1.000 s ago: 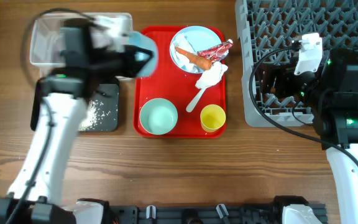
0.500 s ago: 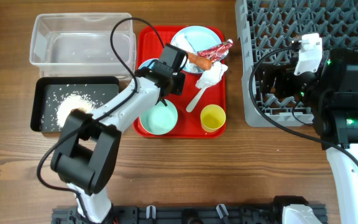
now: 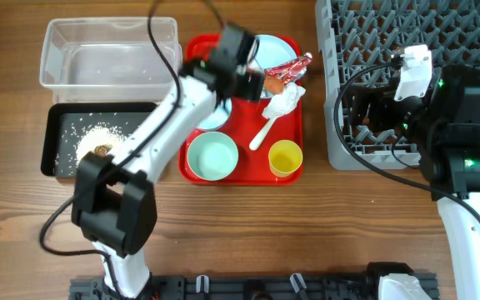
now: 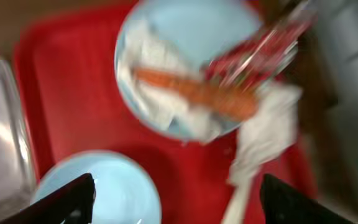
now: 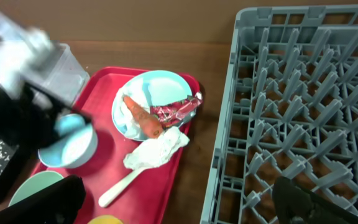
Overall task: Sort waste into correct bins and load items into the dishwasher rack
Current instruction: 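Set the empty blue bowl back on the red tray, then reach the left gripper to the plate and grasp the white tissue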
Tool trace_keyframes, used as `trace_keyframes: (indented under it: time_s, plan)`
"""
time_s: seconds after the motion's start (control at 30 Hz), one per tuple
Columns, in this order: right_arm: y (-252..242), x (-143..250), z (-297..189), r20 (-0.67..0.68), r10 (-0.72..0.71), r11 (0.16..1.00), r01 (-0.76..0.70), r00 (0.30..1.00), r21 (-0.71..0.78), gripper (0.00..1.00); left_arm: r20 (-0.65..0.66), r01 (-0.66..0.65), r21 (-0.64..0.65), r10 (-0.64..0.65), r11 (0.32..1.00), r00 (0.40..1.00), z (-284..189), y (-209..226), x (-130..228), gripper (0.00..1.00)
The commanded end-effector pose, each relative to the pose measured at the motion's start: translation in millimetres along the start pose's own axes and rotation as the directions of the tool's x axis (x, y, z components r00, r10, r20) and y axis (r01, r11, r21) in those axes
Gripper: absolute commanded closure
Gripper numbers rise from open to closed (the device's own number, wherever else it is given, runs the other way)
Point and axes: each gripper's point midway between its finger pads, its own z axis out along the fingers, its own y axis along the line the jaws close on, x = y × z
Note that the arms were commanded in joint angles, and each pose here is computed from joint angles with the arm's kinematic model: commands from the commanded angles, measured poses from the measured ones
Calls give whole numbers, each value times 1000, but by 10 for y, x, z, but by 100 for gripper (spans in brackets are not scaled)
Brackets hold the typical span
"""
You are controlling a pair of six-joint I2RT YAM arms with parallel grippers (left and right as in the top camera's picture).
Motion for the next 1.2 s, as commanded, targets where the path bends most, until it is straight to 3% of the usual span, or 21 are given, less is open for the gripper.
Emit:
trace_keyframes:
  time_s: [0.0, 0.1, 0.17, 0.3, 0.43, 0.67, 0.9, 1.0, 1.17]
  plan:
    - [20, -99, -36, 23, -8, 1000, 8, 1000, 0, 0, 142, 53, 93, -66, 994, 988, -467, -72, -680, 12]
    - [20, -92, -36, 20, -8, 1000, 8, 1000, 0, 0, 170, 54, 128, -76, 990, 982, -311, -107, -839, 9]
    - [20, -91, -35, 20, -8, 1000, 8, 1000, 0, 0, 149, 83, 154, -106, 985, 983, 44, -153, -819, 8]
    - [16, -39, -23, -2, 0, 1000, 0, 1000, -1, 0, -5, 176, 205, -178, 963, 984, 912, -274, -423, 7]
    - [12, 12, -12, -23, 4, 1000, -4, 1000, 0, 0, -73, 195, 189, -184, 962, 980, 1298, -336, -158, 9]
    - [9, 23, -4, -28, 6, 1000, -6, 1000, 0, 0, -130, 190, 141, -172, 972, 977, 1578, -332, 109, 11]
    - [-10, 38, 15, -36, 8, 1000, -7, 999, 7, 0, -164, 188, 131, -165, 973, 973, 1715, -345, 255, 34]
    - [-19, 55, 43, -45, 11, 1000, -11, 999, 7, 0, -198, 184, 122, -157, 975, 968, 1710, -375, 355, 33]
    - [-26, 69, 65, -52, 13, 1000, -13, 999, 7, 0, -243, 185, 106, -154, 977, 958, 1687, -364, 473, 22]
